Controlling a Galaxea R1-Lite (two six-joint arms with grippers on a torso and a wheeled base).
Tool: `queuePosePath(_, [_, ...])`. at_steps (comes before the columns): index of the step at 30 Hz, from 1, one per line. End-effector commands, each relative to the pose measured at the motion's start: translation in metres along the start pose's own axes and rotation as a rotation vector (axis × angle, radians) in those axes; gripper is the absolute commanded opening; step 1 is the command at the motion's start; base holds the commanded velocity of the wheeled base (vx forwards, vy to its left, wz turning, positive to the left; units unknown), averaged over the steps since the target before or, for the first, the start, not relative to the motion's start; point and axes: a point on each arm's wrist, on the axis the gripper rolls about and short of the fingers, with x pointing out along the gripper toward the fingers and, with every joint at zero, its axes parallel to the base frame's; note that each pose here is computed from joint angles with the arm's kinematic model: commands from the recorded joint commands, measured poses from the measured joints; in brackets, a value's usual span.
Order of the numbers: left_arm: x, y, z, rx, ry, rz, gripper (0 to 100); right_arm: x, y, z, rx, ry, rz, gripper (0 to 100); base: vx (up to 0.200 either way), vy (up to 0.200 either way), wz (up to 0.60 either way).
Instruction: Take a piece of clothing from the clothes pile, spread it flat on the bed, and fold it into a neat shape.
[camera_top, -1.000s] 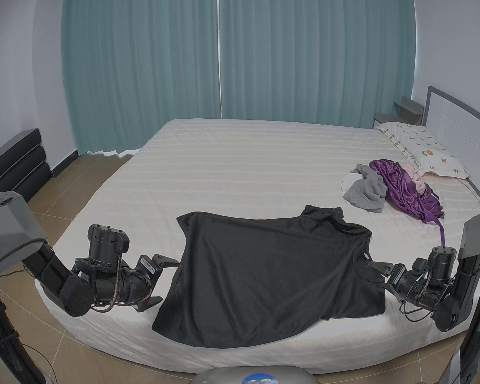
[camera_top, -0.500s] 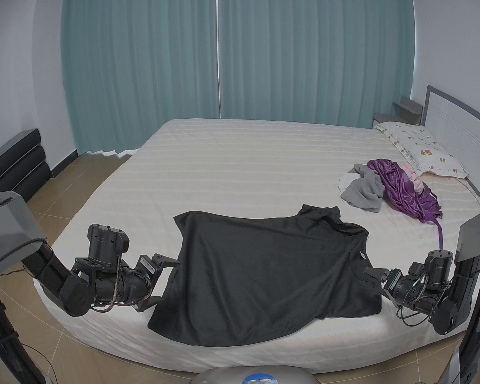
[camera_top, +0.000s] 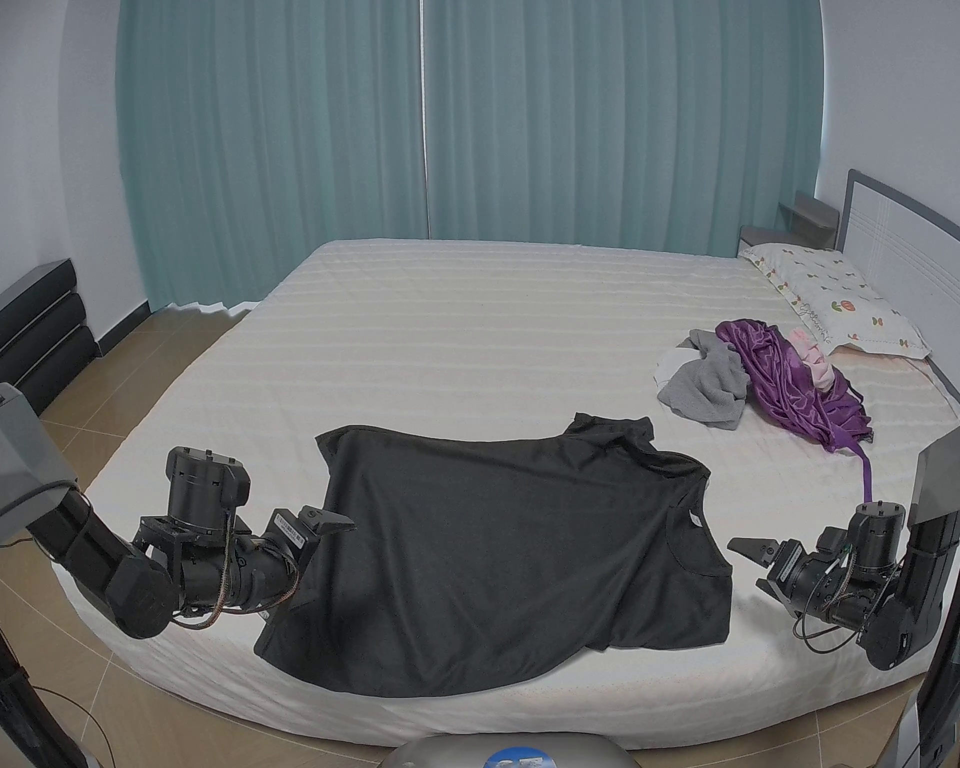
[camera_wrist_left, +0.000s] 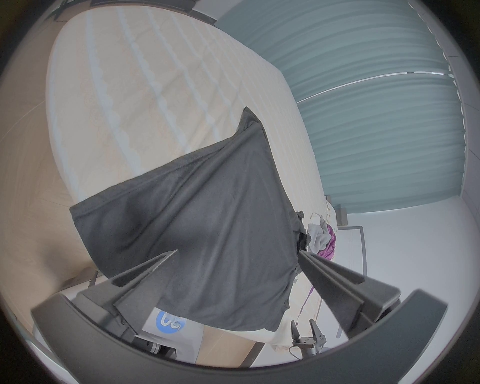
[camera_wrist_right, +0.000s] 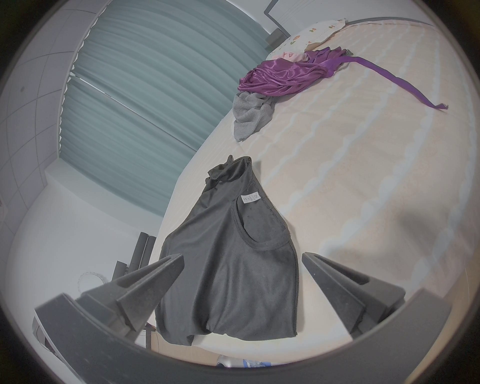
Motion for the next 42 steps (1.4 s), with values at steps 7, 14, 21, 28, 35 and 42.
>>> queuePosePath(7, [-0.002, 0.039, 0.002, 0.111, -0.025, 0.154, 100, 0.001, 0.001, -0.007, -0.006, 0.028, -0.001, 100, 0.000, 0.000, 0.00])
queuePosePath(14, [-0.009, 0.069, 0.001, 0.181, 0.016, 0.251, 100, 0.001, 0.001, -0.007, -0.005, 0.029, -0.003, 100, 0.000, 0.000, 0.00])
queuePosePath(21, [-0.020, 0.099, 0.001, 0.208, 0.042, 0.231, 100, 0.000, 0.001, -0.007, -0.005, 0.029, -0.004, 100, 0.000, 0.000, 0.00])
queuePosePath(28, [-0.024, 0.119, -0.006, 0.296, 0.036, 0.245, 100, 0.000, 0.002, -0.008, -0.007, 0.028, -0.006, 100, 0.000, 0.000, 0.00])
queuePosePath(35, [-0.019, 0.126, -0.007, 0.352, -0.016, 0.344, 100, -0.001, 0.001, -0.008, -0.006, 0.029, -0.007, 100, 0.000, 0.000, 0.00])
queuePosePath(42, [-0.008, 0.124, -0.006, 0.353, -0.027, 0.337, 100, -0.001, 0.001, -0.009, -0.005, 0.035, -0.013, 100, 0.000, 0.000, 0.00])
